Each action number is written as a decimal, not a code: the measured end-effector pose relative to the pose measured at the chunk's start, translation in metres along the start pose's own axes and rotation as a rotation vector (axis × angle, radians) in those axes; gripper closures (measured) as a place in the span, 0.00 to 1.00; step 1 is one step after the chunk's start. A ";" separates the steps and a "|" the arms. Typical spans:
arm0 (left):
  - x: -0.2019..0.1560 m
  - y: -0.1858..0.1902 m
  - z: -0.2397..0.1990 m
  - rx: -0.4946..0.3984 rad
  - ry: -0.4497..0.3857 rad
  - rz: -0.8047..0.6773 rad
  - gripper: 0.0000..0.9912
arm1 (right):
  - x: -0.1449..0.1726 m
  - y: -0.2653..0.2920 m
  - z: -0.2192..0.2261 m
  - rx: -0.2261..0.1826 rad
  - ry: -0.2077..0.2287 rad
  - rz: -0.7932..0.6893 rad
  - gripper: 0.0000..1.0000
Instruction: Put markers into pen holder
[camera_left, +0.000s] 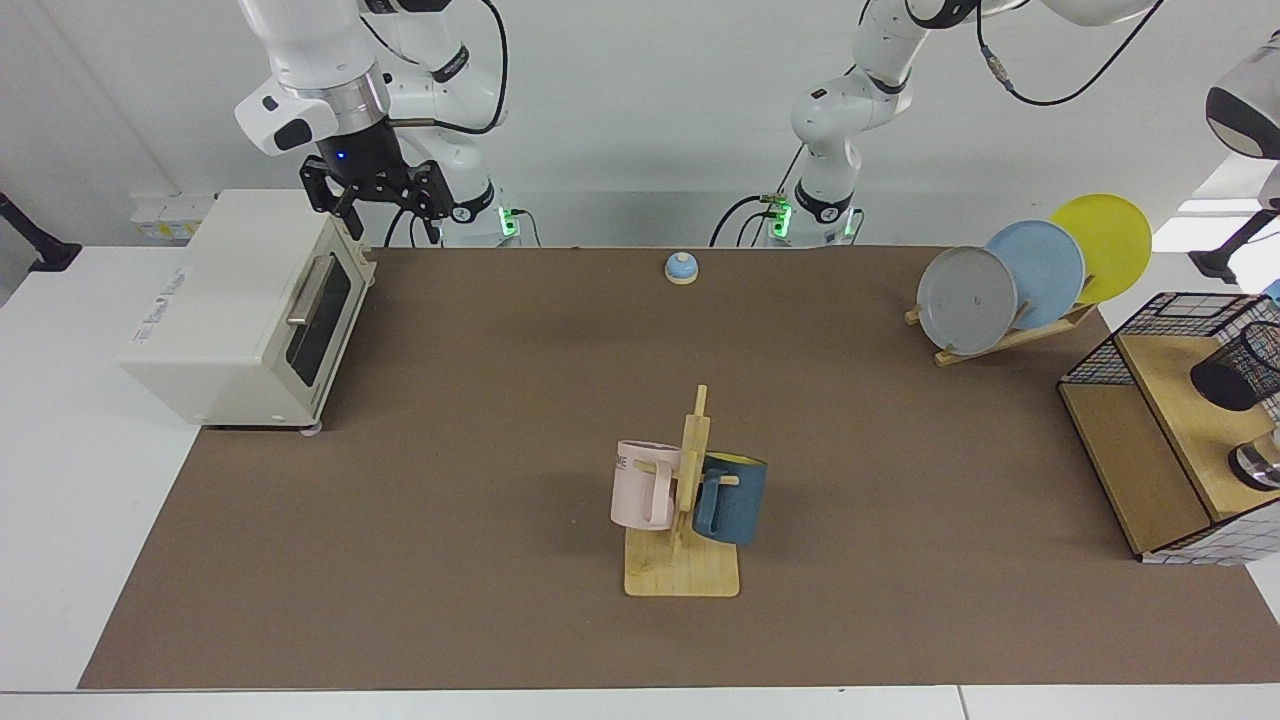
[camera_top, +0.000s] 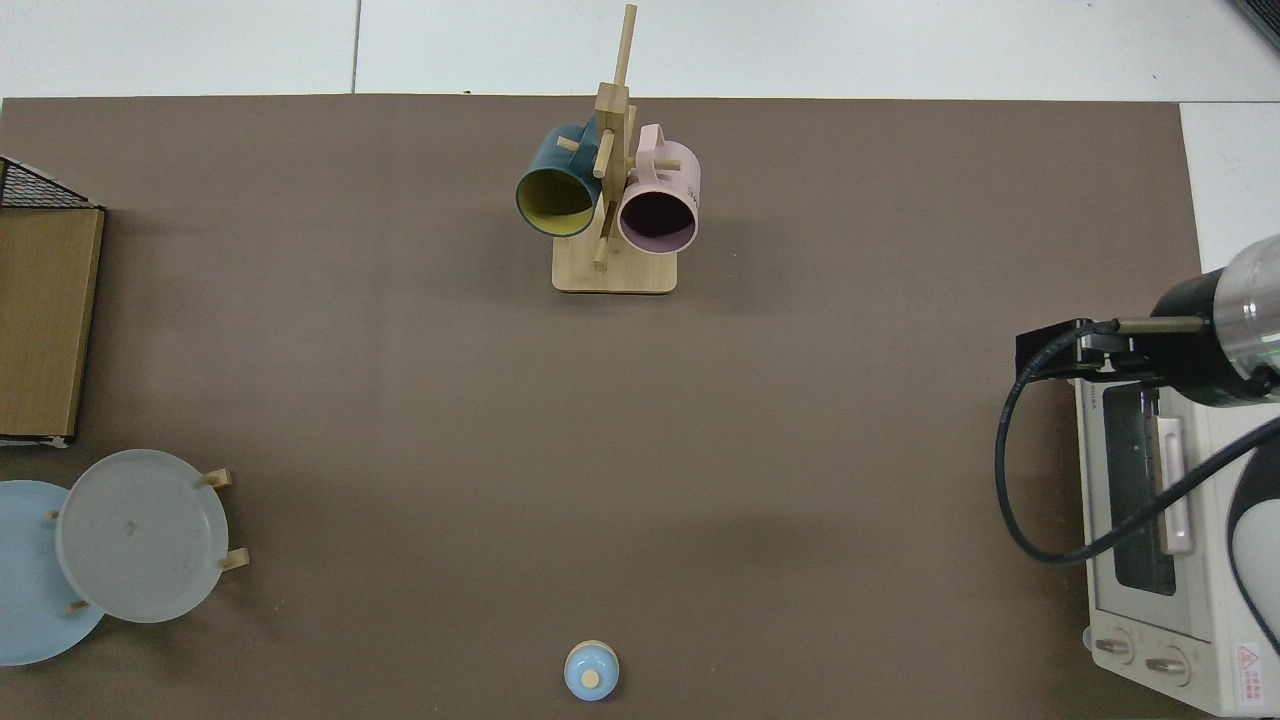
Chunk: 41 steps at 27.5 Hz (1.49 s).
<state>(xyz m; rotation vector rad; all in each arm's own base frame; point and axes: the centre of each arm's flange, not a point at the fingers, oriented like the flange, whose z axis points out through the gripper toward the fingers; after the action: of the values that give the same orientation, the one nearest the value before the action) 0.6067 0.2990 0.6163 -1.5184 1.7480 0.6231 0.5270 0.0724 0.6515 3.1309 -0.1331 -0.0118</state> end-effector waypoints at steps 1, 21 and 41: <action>0.002 -0.001 0.002 -0.001 0.001 0.003 0.82 | 0.000 0.000 0.000 0.000 0.000 0.000 0.00; 0.038 -0.016 0.040 -0.005 0.063 0.032 0.82 | 0.000 0.000 0.000 0.000 0.000 0.000 0.00; 0.075 -0.007 0.071 -0.047 0.189 0.014 0.82 | 0.000 0.000 0.000 0.000 0.000 0.000 0.00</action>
<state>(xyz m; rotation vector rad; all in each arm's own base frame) 0.6250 0.3049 0.5144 -1.6438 1.8976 0.5456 0.5270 0.0724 0.6515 3.1309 -0.1331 -0.0117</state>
